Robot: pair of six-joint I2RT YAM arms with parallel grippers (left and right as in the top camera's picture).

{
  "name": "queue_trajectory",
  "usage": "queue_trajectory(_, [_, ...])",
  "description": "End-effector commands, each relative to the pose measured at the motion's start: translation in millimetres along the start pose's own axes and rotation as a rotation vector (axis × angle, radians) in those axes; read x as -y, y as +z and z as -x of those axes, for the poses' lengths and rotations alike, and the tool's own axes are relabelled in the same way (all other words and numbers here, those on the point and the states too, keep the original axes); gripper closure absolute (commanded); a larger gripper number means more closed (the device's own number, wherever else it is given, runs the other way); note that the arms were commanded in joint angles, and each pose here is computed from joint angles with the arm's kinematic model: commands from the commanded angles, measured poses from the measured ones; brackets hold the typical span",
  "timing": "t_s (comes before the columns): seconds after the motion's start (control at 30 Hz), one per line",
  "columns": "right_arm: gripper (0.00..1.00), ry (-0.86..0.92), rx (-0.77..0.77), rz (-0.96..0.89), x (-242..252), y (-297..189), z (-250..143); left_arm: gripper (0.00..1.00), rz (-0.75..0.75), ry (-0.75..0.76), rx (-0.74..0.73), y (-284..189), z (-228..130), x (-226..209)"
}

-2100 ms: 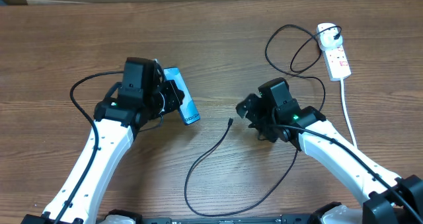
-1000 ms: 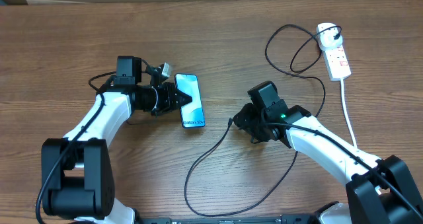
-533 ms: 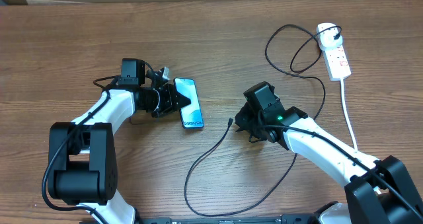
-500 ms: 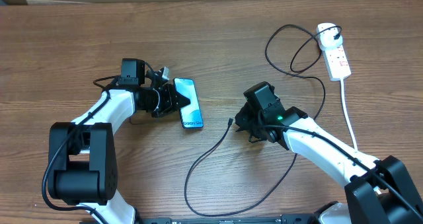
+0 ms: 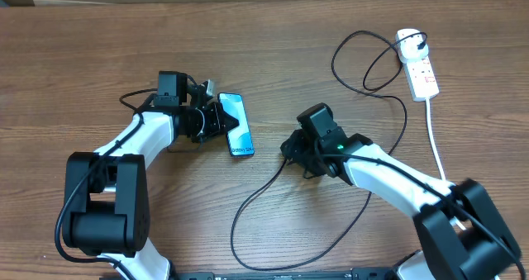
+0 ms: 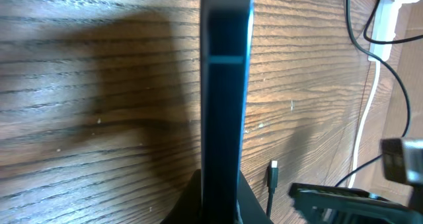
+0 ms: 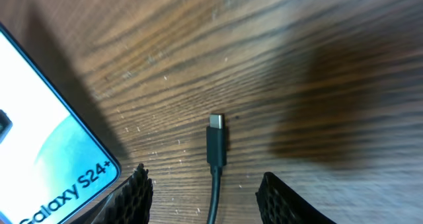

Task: Plug charger to phone and switch on socket
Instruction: 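Lower the right gripper onto the black USB-C cable end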

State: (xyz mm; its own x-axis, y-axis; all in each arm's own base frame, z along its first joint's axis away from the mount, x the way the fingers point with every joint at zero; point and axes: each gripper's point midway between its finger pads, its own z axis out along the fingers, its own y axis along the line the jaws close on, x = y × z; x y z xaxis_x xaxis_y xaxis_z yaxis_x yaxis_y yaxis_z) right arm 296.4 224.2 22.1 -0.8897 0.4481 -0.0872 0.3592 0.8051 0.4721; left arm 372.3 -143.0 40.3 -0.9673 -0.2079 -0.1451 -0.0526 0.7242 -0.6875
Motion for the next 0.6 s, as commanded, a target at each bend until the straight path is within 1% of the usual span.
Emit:
queue_trajectory(0.0, [0.49, -0.012, -0.071, 0.028, -5, 11, -12, 0.96, -0.017, 0.01, -0.007, 2, 0, 6])
queue_trajectory(0.17, [0.5, 0.009, -0.071, 0.014, 1, 14, -8, 0.96, -0.02, 0.0, -0.021, 2, -4, 6])
queue_trajectory(0.33, [0.61, 0.021, -0.084, -0.003, 7, 19, -8, 0.96, -0.018, -0.005, -0.026, 2, -5, 6])
queue_trajectory(0.47, [0.64, 0.038, -0.131, -0.008, 11, 27, -17, 0.96, -0.016, -0.008, -0.029, 2, -6, 5])
queue_trajectory(0.57, [0.71, 0.042, -0.127, -0.009, 11, 28, -16, 0.96, -0.016, -0.009, -0.031, 2, -6, 5])
